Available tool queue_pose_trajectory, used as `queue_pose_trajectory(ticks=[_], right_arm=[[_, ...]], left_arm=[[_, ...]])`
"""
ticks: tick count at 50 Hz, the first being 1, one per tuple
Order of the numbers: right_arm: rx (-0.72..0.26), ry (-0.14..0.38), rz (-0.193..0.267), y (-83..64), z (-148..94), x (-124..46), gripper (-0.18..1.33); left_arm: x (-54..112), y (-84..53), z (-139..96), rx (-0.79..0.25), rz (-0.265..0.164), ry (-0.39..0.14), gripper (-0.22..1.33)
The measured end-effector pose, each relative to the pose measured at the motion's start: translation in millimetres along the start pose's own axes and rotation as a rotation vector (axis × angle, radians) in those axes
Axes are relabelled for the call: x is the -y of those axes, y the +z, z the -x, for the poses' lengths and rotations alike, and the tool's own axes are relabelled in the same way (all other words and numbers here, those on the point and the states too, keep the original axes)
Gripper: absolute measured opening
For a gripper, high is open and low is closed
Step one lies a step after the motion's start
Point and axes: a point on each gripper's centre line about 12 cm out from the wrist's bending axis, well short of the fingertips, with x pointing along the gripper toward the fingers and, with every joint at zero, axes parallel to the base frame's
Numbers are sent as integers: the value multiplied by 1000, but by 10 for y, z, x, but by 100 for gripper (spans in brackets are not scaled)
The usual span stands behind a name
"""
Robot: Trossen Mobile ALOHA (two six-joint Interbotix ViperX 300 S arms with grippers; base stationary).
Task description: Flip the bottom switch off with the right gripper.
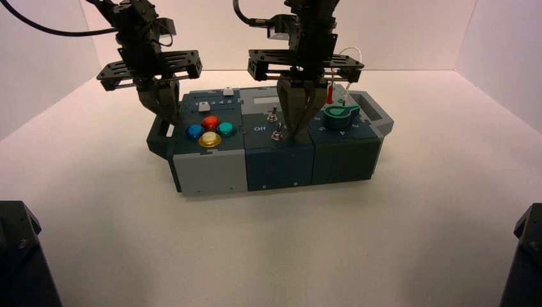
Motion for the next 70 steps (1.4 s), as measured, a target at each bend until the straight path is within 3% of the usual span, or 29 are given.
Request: queue_pose_trajectory(ticks=[45, 70], right_arm=[[-17, -6, 26, 83, 12, -163, -14], [-55, -24, 10, 20, -25, -258, -15]], left_arm=[[1, 2, 5, 1, -2, 0, -16], [-4, 7, 3, 2, -18, 1, -16]])
